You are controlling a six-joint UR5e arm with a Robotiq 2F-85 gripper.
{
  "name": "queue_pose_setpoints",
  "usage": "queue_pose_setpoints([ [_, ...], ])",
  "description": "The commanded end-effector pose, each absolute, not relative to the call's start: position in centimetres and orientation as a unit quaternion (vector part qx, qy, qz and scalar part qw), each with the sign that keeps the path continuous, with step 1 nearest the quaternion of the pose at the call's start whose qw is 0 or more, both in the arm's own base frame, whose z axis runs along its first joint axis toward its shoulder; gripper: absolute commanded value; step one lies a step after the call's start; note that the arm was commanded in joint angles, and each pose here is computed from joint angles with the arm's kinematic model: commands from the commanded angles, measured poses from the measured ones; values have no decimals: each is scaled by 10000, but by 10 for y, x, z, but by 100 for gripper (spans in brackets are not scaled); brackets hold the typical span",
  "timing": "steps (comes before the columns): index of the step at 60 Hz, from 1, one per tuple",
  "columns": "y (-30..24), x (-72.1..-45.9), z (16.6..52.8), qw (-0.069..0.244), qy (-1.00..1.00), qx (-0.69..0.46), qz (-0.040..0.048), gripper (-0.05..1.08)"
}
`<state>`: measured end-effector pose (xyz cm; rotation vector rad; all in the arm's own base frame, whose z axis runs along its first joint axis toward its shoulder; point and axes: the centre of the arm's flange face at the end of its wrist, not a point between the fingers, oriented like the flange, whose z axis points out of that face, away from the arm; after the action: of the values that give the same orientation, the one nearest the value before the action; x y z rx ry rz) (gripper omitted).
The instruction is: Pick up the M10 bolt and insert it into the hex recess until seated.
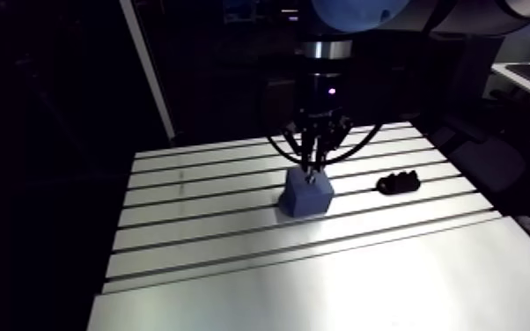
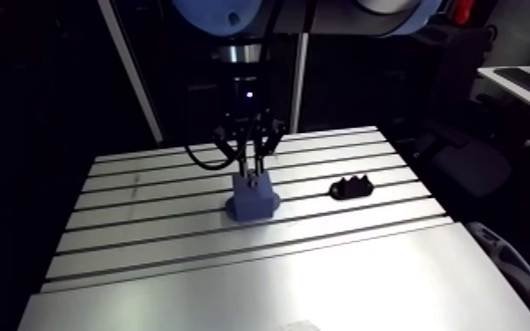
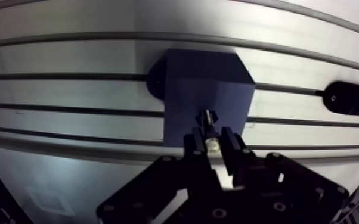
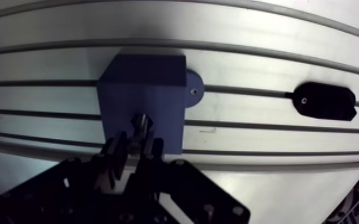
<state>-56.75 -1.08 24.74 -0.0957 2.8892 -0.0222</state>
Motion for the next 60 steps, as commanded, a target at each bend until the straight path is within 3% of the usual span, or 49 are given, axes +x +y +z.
queue_pose_setpoints([
  [1,-12,-567,246,1261,9914,-335,-77,81],
  [10,-12,-566,245,1270,9913,-337,-73,80],
  [14,-12,-566,246,1264,9914,-344,-69,74],
  [15,-13,-566,246,1265,9913,-352,-62,63],
  [16,-13,-566,246,1265,9913,-352,-62,63],
  [17,-14,-566,246,1271,9912,-366,-62,46],
  [18,-14,-566,246,1271,9912,-366,-62,46],
  [20,-15,-565,246,1285,9909,-397,-67,12],
  [24,-15,-564,245,1281,9907,-460,-74,2],
  [60,-12,-567,252,1203,9915,-495,-79,1],
])
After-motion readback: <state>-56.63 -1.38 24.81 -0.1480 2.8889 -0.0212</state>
